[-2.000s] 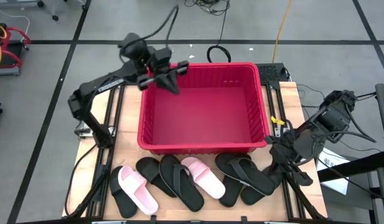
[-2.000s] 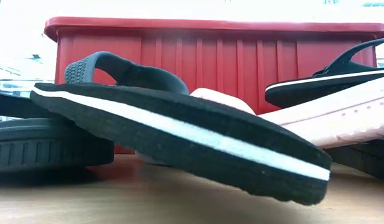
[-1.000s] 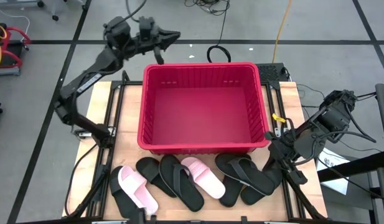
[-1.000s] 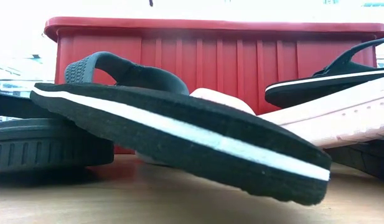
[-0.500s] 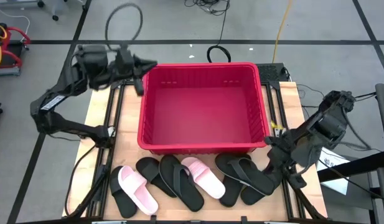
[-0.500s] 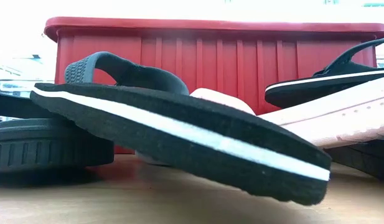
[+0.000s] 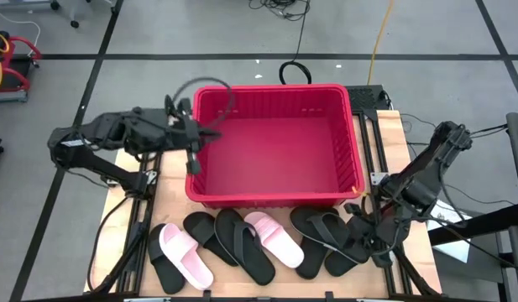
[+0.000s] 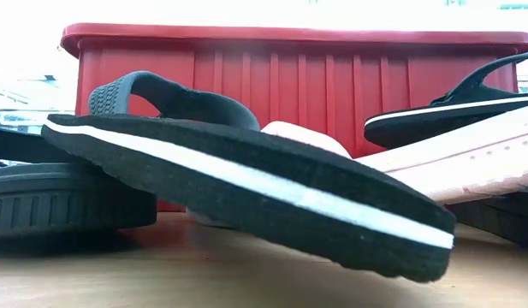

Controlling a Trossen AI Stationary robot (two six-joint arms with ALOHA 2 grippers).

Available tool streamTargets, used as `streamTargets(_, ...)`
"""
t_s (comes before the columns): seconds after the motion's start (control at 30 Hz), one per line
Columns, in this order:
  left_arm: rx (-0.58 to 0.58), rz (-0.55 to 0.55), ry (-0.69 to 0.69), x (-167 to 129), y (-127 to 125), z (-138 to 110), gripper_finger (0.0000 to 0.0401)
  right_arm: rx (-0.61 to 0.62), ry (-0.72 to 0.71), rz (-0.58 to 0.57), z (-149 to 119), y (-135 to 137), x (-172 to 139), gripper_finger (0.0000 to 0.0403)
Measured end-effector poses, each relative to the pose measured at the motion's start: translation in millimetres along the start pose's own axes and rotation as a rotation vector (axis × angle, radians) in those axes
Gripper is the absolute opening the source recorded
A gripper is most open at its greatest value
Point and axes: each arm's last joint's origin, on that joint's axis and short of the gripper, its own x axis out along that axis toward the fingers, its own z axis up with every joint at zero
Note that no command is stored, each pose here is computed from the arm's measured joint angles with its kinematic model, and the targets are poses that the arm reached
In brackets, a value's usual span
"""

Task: Pick and place slides into bin
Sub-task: Put the black slipper into the red bin

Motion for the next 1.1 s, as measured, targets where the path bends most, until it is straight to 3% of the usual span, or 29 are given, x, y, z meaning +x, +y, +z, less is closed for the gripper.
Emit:
streamTargets(0.17,-0.027,-0.059,0.065,13,-20,-2,0.0026,-0.040,-0.022,-0.008,-16,-10,20,0.0000)
streamTargets(0.3,-0.039,-0.041,0.085,16,-28,-3,0.0026,-0.046,0.012,-0.027,-26,-16,28,0.0000)
streamTargets(0.7,-0.064,-0.033,0.074,11,-37,-2,0.0026,0.042,0.015,-0.032,-27,-17,29,0.0000)
streamTargets(0.93,-0.063,-0.033,0.074,11,-38,-2,0.0026,0.089,0.037,0.020,-40,0,26,0.0000)
streamTargets(1.1,-0.063,-0.033,0.074,11,-38,-2,0.0026,0.094,-0.063,-0.069,-49,10,24,0.0000)
